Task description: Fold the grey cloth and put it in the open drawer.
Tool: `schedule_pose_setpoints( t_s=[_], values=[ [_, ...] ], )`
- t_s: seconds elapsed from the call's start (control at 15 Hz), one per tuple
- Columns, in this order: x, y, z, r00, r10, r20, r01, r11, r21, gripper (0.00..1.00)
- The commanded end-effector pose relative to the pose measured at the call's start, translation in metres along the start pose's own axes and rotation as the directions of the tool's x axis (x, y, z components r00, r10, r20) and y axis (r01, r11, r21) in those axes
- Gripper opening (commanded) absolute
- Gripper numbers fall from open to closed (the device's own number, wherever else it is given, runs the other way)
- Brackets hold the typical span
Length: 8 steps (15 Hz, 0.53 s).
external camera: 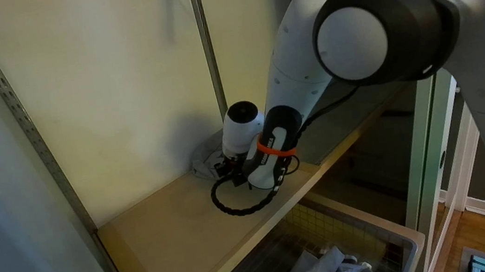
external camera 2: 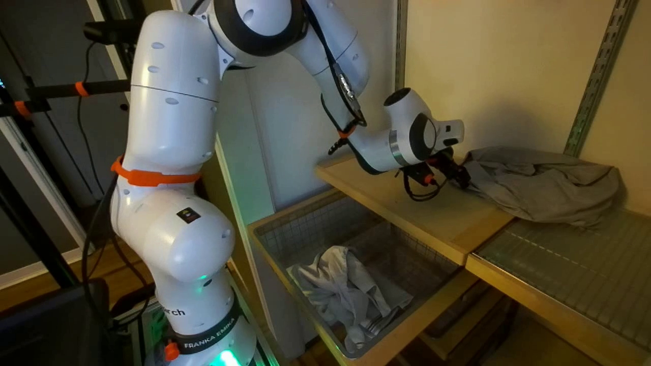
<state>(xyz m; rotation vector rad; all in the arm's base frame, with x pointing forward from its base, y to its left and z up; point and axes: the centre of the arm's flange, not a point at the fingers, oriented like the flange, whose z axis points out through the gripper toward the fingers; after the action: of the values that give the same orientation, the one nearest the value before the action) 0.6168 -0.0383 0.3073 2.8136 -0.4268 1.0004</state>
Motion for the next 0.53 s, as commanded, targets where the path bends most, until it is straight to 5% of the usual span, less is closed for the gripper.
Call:
schedule_pose_setpoints(
  t_s=[0.0,0.27,0.47],
  values=[
    [-0.012,-0.015,0.015,1.0,0.018,-0.01,-0.019,0.999,-0.029,0.35],
    [-0.012,-0.024,0.011,1.0,0.014,-0.002,-0.014,0.999,-0.029,0.05],
    [-0.01,-0.028,0.0,0.999,0.001,0.036,0.001,0.999,-0.036,0.0]
  ],
)
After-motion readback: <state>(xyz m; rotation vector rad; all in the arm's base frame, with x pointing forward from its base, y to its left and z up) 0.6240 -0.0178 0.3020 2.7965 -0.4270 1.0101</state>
